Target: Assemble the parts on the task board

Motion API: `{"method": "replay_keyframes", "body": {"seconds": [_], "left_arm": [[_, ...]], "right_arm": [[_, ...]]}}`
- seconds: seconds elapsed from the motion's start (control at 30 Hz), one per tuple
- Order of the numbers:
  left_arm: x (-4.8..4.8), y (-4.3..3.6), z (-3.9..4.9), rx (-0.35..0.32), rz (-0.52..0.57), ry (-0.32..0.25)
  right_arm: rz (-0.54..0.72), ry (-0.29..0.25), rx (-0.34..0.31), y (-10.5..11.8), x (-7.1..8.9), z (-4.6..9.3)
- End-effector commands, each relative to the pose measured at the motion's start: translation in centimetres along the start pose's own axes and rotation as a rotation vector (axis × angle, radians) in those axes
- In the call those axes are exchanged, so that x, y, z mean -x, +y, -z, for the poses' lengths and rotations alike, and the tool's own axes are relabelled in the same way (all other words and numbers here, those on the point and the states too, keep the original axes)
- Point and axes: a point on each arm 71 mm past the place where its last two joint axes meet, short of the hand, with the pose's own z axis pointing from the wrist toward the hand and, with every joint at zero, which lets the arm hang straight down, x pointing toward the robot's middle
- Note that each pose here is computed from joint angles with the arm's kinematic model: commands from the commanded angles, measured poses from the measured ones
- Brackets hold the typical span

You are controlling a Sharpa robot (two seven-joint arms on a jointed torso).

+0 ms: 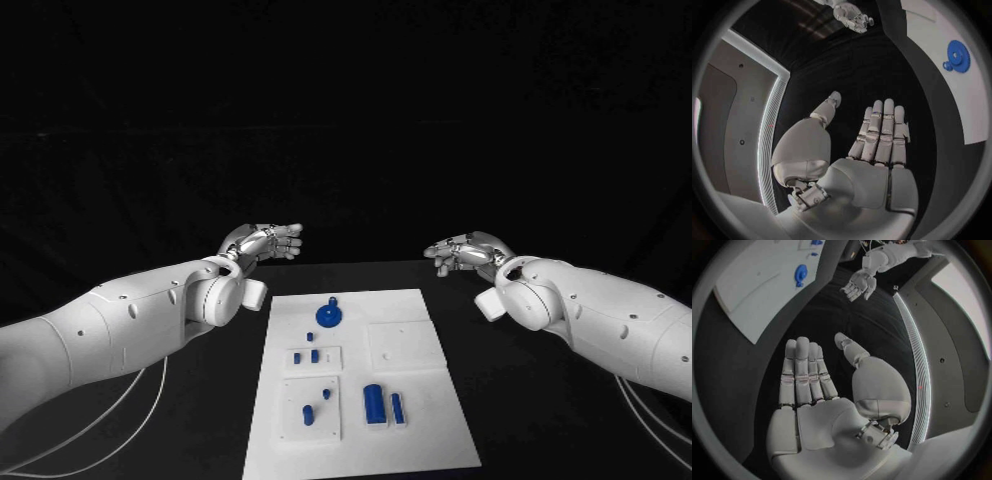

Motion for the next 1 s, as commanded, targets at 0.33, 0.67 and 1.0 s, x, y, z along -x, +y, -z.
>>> {"method": "replay_keyframes", "body": {"seconds": [0.33, 0.67, 1.0], "left_arm": [[-0.41, 0.00, -0.20, -0.015, 0.022, -0.009], [-3.53, 1.82, 2.38, -0.014, 0.051, -0.056], [-8.34, 3.24, 7.76, -0.009, 0.083, -0.140]], "right_arm": [[-0.108, -0.019, 0.044, 0.1, 0.0, -0.3], [-0.186, -0.087, 0.093, -0.3, -2.7, 1.5], [-0.305, -0.223, 0.112, -1.0, -7.6, 6.4]]}}
